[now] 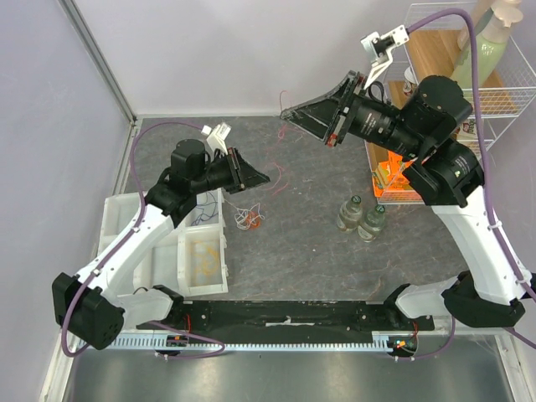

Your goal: Untangle the cables

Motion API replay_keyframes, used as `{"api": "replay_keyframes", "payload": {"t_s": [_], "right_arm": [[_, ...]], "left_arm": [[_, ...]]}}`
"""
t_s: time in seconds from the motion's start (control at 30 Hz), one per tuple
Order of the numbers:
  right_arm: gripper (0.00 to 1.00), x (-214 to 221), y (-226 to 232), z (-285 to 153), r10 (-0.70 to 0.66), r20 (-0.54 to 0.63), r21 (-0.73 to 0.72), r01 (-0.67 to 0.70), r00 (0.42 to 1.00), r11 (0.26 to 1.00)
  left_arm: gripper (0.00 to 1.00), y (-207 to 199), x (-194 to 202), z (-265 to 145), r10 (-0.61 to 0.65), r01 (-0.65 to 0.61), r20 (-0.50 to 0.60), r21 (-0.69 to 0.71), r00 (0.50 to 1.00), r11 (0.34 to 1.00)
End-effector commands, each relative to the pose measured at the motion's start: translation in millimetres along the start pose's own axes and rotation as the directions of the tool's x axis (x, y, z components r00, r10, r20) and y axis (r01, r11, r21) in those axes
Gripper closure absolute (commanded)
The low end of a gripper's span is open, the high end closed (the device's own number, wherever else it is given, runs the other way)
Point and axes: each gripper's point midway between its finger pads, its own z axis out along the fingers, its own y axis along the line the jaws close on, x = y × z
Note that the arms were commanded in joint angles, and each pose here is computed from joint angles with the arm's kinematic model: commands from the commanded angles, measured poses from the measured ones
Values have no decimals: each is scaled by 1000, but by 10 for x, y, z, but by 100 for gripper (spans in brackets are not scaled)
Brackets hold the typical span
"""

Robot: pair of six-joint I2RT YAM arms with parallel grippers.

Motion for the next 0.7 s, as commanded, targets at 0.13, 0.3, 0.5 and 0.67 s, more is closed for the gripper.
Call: {"api": "replay_keyframes", "payload": {"t_s": [0.13, 0.3, 0.5, 0.67], "right_arm": [[100, -764, 686, -318, -88, 259, -139, 127, 962, 982], [100, -1222, 781, -726, -208, 446, 5, 230, 871, 973], [100, -1152, 613, -842, -257, 446, 98, 239, 857, 966], [100, -832, 308, -702, -240, 355, 140, 203, 904, 969]], "left_arm": [[98, -35, -137, -196, 94, -90, 112, -45, 989, 995], [98, 252, -79, -341, 110, -83, 132, -196, 985, 977], [98, 157, -103, -525, 126, -91, 183, -192, 975, 977], [98, 12, -295, -768, 173, -111, 260, -236, 950, 965]]}}
